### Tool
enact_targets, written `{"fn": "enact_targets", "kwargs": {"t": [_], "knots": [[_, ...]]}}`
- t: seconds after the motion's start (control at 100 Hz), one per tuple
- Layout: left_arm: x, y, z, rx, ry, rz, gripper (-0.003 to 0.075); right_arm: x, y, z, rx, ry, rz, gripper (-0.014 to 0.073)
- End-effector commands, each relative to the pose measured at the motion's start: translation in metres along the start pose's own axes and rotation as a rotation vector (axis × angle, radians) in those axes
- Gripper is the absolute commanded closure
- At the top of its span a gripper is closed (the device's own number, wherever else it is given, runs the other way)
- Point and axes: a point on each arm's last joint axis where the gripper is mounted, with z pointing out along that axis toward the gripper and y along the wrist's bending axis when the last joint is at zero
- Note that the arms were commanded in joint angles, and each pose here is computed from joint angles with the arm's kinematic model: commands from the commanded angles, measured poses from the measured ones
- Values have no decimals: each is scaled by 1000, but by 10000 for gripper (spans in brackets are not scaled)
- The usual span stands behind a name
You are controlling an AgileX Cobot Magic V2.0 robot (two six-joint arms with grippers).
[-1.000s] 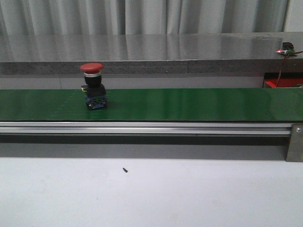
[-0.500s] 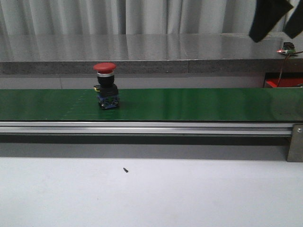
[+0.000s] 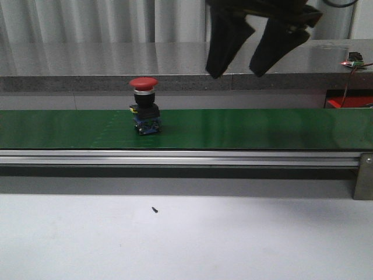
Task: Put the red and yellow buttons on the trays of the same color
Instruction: 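Lower the right gripper onto the second red button on the belt and grasp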
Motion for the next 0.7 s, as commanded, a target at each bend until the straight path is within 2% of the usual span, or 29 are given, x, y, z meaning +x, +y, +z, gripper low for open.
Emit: {"fn": "enact_targets", "kwargs": {"t": [0.0, 0.18, 0.69], "knots": [[-12, -2, -7, -2, -85, -13, 740, -15, 14, -10, -29, -65, -3, 4], [-12, -2, -7, -2, -85, -13, 740, -24, 27, 6, -66, -33, -17, 4], [-12, -2, -7, -2, -85, -13, 740, -46, 21, 41, -74, -14, -5, 4]]}}
